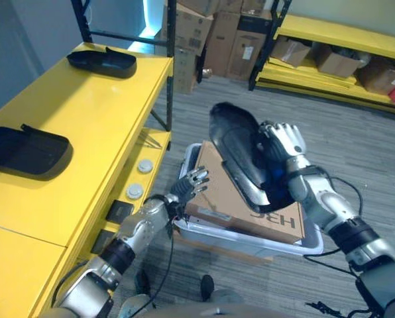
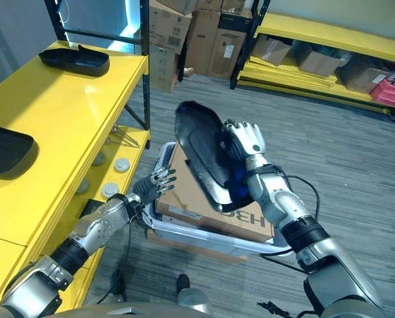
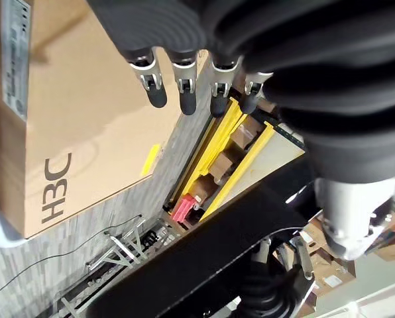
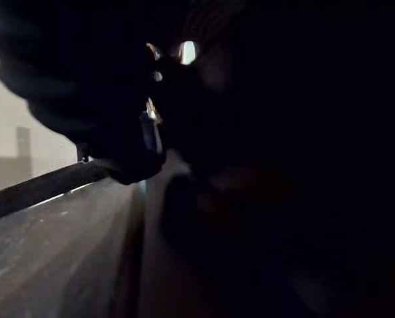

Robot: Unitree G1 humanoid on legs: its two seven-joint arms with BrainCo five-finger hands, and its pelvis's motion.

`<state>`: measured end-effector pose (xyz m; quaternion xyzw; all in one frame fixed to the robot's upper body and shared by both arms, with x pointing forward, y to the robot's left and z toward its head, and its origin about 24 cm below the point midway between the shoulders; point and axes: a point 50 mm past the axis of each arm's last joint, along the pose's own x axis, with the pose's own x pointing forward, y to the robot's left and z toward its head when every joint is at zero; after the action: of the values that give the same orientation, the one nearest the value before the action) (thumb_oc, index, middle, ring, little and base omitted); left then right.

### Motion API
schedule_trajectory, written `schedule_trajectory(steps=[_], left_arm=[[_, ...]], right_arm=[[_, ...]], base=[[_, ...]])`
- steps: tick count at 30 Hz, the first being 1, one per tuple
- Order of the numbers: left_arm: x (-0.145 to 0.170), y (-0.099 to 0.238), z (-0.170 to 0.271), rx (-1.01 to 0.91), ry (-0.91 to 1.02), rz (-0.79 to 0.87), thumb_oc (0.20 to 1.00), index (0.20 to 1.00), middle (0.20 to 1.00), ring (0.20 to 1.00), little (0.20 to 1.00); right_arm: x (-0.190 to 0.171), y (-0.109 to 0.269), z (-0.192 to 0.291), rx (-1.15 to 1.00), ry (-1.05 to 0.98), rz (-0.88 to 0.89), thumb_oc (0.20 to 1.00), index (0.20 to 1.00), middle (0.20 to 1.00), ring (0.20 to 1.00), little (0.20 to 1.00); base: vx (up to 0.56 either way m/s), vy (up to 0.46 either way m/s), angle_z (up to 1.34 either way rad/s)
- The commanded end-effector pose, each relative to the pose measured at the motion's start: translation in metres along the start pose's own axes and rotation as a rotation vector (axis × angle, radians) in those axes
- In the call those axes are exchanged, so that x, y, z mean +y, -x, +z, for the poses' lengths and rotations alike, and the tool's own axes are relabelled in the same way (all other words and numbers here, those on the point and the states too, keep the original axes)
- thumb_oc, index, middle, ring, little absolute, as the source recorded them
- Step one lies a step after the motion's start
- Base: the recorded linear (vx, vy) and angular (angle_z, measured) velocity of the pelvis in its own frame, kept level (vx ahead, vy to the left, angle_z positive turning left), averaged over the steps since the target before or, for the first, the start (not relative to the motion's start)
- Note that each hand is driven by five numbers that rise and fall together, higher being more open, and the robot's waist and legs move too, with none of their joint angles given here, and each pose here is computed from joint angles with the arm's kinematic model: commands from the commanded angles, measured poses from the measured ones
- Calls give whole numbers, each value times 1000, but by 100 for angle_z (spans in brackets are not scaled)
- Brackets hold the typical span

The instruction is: Move parts from the plastic box to the shelf.

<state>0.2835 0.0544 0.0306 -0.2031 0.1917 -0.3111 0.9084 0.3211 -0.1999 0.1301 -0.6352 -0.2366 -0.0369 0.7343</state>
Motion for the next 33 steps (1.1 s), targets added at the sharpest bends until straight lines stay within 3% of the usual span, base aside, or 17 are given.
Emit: schedule_trajectory(steps=[1,12,15,16,17,18,19,30,31,33], left_arm=[[-22,-21,12,-19,-20,-90,1000,1000,1000,1000,1000],[-25,-22,21,-99,80,-127,1000,1000,1000,1000,1000],[-26,-21,20,-104,106,-141,827,827,827,827,827],[-26,-20,21,-108,126,-155,570,570,570,570,570],[-25,-20,21,-113,126,-158,451,451,451,451,451],[-25,-19,22,-120,124,-161,278,278,278,278,278],[-24,-19,23,-128,118,-169,200,200,200,200,200],[-29,-17,25,-134,114,-210,200,200,200,200,200],[-28,-17,23,-125,112,-197,1000,1000,1000,1000,1000],[-27,-16,21,-111,74,-204,1000,1000,1000,1000,1000]], right_arm=[[-32,-32,21,-153,8,-129,200,200,200,200,200],[-25,-26,63,-275,-160,-109,200,200,200,200,200],[-25,-24,68,-300,-203,-113,200,200,200,200,200],[-25,-22,71,-318,-227,-119,200,200,200,200,200],[-26,-21,73,-328,-231,-119,200,200,200,200,200],[-27,-20,76,-341,-243,-119,200,200,200,200,200],[-27,-19,78,-354,-255,-111,200,200,200,200,200],[-21,-10,102,-443,-335,-48,200,200,200,200,200],[-18,-10,103,-439,-337,-45,200,200,200,200,200],[-16,-9,104,-436,-340,-42,200,200,200,200,200]], base=[[0,0,0],[-31,7,3],[0,0,0],[0,0,0],[0,0,0],[0,0,0],[0,0,0],[0,0,0],[0,0,0],[0,0,0]])
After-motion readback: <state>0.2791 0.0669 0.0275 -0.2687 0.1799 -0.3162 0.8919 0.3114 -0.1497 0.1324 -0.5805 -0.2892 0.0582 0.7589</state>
